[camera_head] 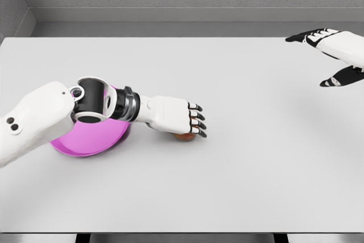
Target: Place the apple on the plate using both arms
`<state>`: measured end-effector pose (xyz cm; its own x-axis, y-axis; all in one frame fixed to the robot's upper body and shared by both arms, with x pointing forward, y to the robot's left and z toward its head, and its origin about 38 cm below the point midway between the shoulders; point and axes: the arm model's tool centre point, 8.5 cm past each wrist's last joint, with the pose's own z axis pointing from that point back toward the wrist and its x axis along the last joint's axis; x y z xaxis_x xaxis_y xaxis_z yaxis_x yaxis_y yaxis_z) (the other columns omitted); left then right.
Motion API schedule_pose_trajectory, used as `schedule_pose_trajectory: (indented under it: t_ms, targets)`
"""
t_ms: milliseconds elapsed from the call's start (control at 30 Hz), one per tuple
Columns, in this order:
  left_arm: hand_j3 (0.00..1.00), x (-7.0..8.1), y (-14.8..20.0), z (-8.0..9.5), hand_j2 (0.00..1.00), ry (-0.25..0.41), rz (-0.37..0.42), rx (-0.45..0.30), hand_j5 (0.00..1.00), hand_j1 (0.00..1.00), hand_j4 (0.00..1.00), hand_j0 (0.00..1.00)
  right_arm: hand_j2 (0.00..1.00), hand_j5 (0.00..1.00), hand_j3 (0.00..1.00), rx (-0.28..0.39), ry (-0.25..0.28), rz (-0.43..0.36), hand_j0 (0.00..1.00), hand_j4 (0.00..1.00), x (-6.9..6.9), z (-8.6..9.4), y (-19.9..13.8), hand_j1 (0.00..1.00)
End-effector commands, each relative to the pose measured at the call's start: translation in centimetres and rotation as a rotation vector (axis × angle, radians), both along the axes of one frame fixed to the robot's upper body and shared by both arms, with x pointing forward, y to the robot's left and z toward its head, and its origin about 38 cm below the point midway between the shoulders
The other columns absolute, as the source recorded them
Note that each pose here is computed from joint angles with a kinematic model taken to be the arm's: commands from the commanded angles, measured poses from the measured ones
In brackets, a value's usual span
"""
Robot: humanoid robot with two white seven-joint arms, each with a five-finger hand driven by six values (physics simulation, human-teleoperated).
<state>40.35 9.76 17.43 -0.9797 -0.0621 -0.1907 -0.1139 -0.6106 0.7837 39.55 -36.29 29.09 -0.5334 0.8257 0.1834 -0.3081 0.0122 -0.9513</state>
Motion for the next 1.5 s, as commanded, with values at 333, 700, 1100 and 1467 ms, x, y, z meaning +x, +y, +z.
schedule_pose_trajectory:
  t_ms: [333,700,1100,1467]
  targets:
    - [1.00,0.3,-0.3,-0.6,1.00,-0.020,0.003,0.028,1.00,1.00,1.00,1.00,1.00,1.00,1.00,-0.004,-0.007,0.005,1.00,1.00,-0.2,0.4,0.1,1.00]
    - [0.59,0.3,-0.2,-0.8,0.59,-0.030,0.003,0.057,0.59,0.59,0.59,0.59,1.00,1.00,1.00,-0.003,0.027,0.013,1.00,1.00,-0.4,-1.0,0.5,1.00]
    - [0.38,0.8,-0.2,0.4,0.38,-0.044,0.004,0.034,0.38,0.38,0.38,0.38,1.00,1.00,1.00,-0.006,0.033,0.012,1.00,1.00,-0.5,-1.1,0.4,1.00]
    - [0.38,2.4,7.3,6.0,0.38,-0.013,0.165,-0.102,0.38,0.38,0.38,0.38,1.00,1.00,1.00,-0.006,0.028,0.012,1.00,1.00,-0.4,-0.9,0.4,1.00]
